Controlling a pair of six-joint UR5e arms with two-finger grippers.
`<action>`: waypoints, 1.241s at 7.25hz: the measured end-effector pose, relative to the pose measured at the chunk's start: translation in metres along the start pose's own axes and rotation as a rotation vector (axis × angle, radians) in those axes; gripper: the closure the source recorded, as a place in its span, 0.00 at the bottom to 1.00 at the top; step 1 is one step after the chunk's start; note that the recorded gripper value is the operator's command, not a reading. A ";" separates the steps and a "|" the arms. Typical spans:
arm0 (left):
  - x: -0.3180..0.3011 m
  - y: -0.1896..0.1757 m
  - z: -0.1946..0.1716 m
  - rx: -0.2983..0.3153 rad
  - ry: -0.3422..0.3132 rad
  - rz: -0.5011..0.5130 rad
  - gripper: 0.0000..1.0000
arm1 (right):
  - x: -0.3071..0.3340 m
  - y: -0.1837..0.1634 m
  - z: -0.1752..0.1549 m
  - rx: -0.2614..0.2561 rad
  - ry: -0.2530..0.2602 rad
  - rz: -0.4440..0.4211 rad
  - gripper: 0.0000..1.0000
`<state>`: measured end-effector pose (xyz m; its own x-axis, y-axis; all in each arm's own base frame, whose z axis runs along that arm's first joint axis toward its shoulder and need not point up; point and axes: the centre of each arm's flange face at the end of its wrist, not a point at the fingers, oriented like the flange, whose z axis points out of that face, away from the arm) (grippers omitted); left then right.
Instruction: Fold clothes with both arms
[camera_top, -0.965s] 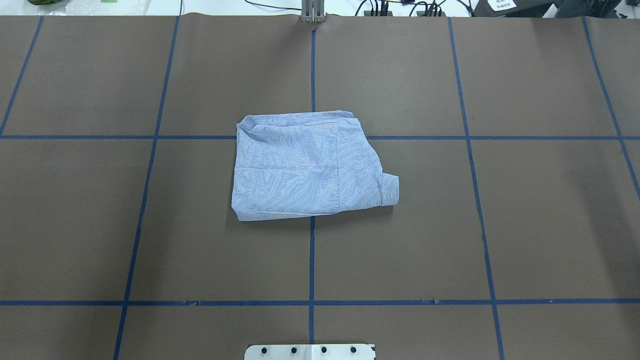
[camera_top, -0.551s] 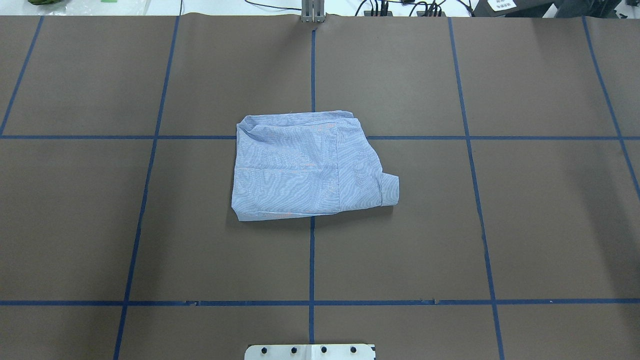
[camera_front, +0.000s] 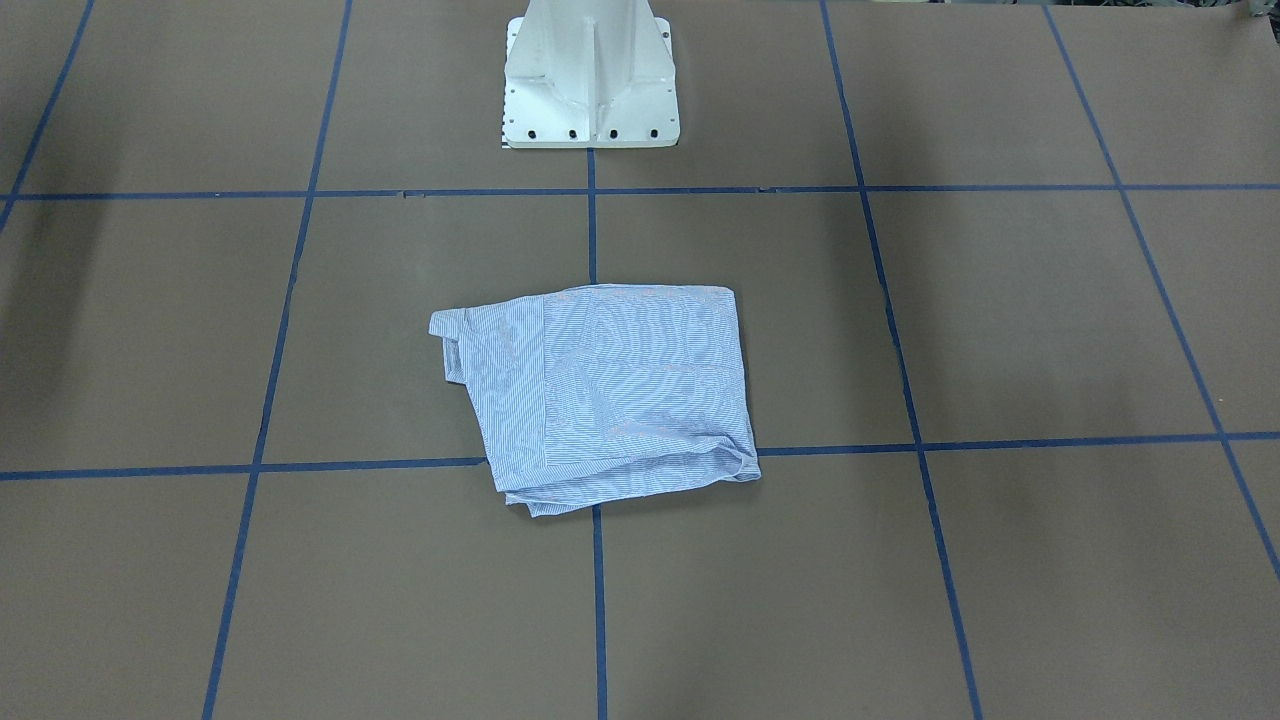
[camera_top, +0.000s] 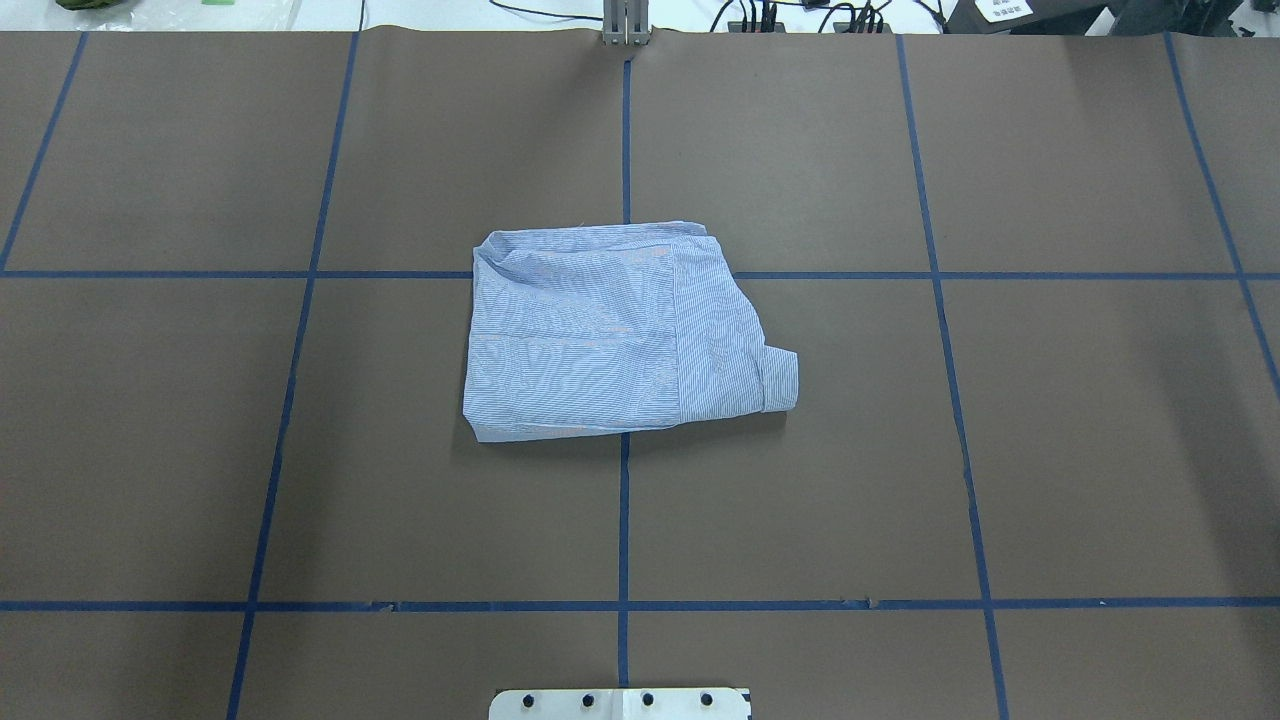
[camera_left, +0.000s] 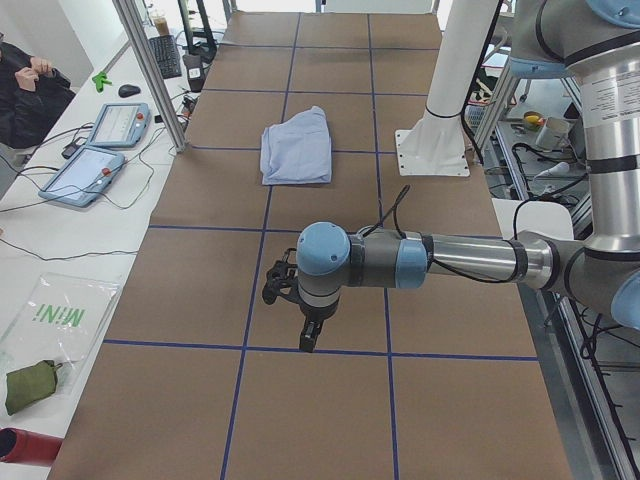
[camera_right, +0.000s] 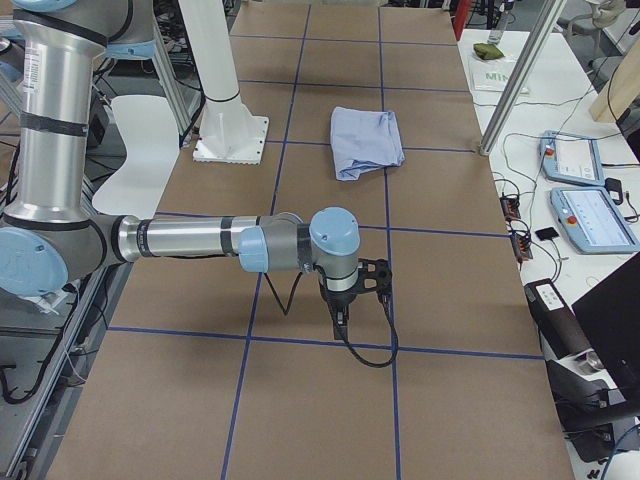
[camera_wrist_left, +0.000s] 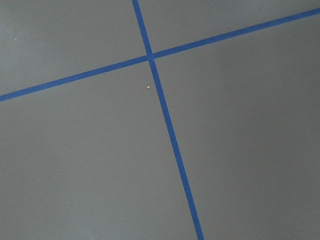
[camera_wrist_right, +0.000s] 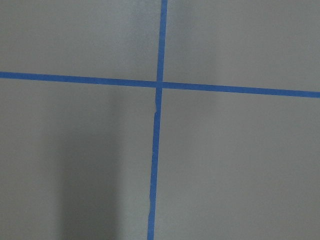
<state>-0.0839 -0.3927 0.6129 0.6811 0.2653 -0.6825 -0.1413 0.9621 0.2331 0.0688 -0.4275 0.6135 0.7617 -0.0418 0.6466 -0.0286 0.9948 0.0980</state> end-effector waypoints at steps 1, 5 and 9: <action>0.000 0.000 0.000 -0.001 0.000 -0.001 0.00 | 0.000 0.000 0.000 0.000 0.000 0.000 0.00; -0.002 0.001 0.002 -0.004 0.002 -0.005 0.00 | 0.000 0.000 0.000 0.000 0.000 0.001 0.00; -0.002 0.001 0.002 -0.004 0.002 -0.005 0.00 | 0.000 0.000 -0.001 0.001 0.000 0.001 0.00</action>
<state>-0.0838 -0.3923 0.6162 0.6801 0.2606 -0.6852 -0.1410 0.9637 0.2266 0.0692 -0.4272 0.6131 0.7617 -0.0413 0.6466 -0.0297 0.9947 0.0985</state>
